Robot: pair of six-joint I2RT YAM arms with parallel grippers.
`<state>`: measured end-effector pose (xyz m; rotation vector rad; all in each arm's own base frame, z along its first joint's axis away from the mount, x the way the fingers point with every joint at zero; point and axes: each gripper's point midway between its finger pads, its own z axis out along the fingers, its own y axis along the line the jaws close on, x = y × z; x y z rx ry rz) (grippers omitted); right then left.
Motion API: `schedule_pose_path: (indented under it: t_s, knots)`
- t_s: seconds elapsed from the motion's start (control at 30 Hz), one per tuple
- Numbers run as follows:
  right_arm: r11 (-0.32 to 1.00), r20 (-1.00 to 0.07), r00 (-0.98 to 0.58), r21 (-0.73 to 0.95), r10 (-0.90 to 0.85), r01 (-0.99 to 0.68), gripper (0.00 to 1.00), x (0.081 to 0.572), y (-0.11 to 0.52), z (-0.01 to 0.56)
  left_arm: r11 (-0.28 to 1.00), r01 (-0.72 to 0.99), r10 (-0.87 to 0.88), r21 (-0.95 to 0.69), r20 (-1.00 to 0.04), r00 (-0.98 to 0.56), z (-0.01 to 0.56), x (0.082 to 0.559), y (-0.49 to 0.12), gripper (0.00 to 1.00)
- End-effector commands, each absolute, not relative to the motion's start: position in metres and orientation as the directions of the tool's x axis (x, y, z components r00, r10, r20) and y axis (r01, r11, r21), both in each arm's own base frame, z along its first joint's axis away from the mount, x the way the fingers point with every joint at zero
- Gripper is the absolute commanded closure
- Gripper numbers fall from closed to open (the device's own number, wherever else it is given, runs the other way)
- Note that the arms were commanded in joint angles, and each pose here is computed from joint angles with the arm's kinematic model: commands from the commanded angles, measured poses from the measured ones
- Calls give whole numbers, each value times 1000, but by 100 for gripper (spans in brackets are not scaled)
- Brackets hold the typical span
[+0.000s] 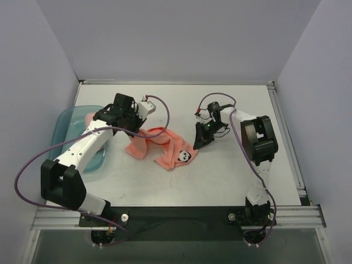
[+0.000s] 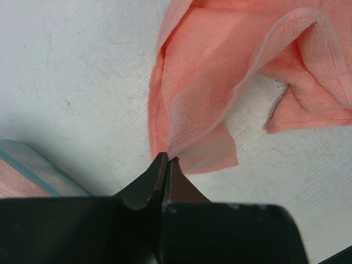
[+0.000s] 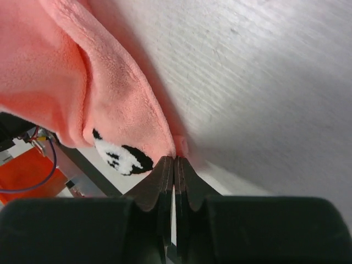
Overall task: Roll the towels
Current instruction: Flatten the towel
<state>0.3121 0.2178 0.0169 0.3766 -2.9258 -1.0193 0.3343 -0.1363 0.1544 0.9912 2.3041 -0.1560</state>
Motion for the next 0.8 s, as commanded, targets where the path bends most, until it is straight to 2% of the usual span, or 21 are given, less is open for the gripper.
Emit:
schedule_pose_path:
  t_s: [0.0, 0.03, 0.13, 0.23, 0.33, 0.43, 0.47, 0.5, 0.57, 0.63, 0.67, 0.7, 0.77]
  knots:
    - [719, -146, -970, 652, -193, -241, 100, 321, 194, 75, 721, 678, 586, 144, -649, -486, 185, 346, -134, 100]
    - [720, -158, -971, 652, -178, -238, 100, 322, 187, 87, 721, 677, 585, 147, -654, -480, 188, 347, -134, 100]
    - [717, -297, -950, 642, -95, -272, 100, 347, 156, 144, 718, 680, 568, 152, -693, -444, 207, 353, -134, 100]
    - [721, -383, -917, 605, -107, -337, 100, 346, 133, 183, 666, 725, 584, 177, -729, -357, 229, 347, -140, 100]
    - [744, -359, -914, 556, -188, -371, 100, 322, 118, 192, 499, 855, 624, 140, -743, -242, 228, 308, -160, 100]
    - [776, -305, -914, 494, -268, -393, 100, 299, 104, 175, 291, 954, 754, 73, -632, -182, 179, 244, -164, 100]
    - [781, -275, -911, 475, -306, -406, 100, 287, 98, 162, 194, 979, 794, 60, -596, -121, 166, 217, -170, 100]
    - [787, -259, -910, 460, -324, -411, 100, 283, 94, 156, 155, 988, 825, -4, -550, -132, 137, 192, -165, 100]
    - [802, -205, -908, 425, -367, -420, 100, 268, 84, 139, 83, 996, 850, -44, -519, -94, 115, 163, -166, 100]
    - [808, -173, -906, 410, -386, -423, 100, 261, 80, 128, 60, 991, 882, -124, -458, -110, 85, 137, -154, 99]
    - [807, -164, -904, 409, -395, -427, 100, 258, 81, 125, 54, 987, 895, -149, -432, -115, 76, 132, -150, 90]
    - [807, -143, -905, 412, -402, -423, 100, 253, 81, 118, 56, 985, 903, -163, -412, -119, 70, 129, -146, 63]
    - [800, -132, -899, 416, -417, -432, 100, 250, 85, 112, 83, 981, 913, -178, -381, -146, 67, 128, -143, 44]
